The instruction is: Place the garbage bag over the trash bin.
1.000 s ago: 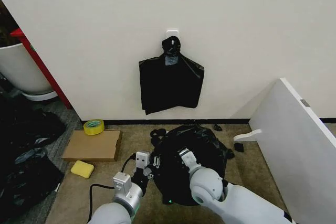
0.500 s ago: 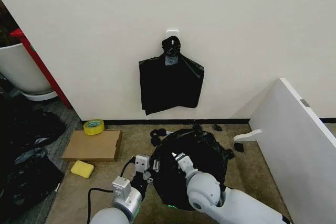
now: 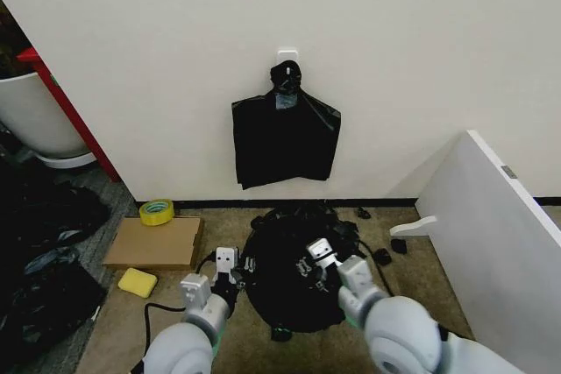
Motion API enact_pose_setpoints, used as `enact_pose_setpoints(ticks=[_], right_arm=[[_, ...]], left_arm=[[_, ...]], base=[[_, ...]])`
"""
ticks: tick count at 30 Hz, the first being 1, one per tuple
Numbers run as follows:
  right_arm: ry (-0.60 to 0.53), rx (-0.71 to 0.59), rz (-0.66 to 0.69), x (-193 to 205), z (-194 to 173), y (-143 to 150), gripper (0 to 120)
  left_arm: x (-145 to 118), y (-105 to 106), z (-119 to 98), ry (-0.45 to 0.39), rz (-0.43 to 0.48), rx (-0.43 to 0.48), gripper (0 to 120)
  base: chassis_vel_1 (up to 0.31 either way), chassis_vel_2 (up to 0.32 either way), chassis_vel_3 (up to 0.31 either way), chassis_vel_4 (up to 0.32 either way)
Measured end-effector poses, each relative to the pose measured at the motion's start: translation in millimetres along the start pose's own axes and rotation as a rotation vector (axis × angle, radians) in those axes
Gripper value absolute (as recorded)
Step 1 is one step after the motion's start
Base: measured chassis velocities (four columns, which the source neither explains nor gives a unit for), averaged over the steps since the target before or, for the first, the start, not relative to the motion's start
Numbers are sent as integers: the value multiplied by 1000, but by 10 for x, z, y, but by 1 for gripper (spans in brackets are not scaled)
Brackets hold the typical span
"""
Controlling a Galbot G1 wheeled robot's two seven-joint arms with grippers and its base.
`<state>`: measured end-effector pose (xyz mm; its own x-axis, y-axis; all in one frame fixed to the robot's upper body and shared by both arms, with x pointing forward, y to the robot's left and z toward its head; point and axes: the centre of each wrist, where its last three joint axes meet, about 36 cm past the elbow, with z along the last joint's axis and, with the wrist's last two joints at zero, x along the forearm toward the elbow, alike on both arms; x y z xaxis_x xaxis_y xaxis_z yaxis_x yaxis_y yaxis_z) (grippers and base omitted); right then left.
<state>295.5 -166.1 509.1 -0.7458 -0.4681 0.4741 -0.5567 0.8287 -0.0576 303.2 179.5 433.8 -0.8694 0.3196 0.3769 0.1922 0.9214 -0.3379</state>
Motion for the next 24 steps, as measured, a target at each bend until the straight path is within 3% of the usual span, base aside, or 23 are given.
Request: enact_pose_setpoints(ticks=[2, 4, 7, 8, 10, 15, 24], right_arm=[[-15, -6, -12, 60, -33, -21, 53], [-23, -9, -16, 75, -47, -29, 54], [-84, -33, -38, 142, -126, -59, 67], [-109, -41, -39, 167, -143, -65, 75], [-122, -45, -37, 179, -148, -68, 78], [-266, -124, 73, 279, -24, -19, 98], [-287, -194, 148, 310, 151, 60, 100]], left_arm=[[-21, 14, -22, 9, -10, 23, 0], [-25, 21, -31, 12, -16, 32, 0], [-35, 50, -48, 43, -47, 87, 0], [-48, 58, -44, 59, -59, 110, 0], [-59, 64, -42, 69, -66, 123, 0], [-279, 100, -42, 164, -158, 256, 0], [-504, 162, -104, 187, -242, 293, 0]], base=[[0, 0, 0, 0], [0, 0, 0, 0], [0, 0, 0, 0], [0, 0, 0, 0], [0, 0, 0, 0], [0, 0, 0, 0], [0, 0, 0, 0]])
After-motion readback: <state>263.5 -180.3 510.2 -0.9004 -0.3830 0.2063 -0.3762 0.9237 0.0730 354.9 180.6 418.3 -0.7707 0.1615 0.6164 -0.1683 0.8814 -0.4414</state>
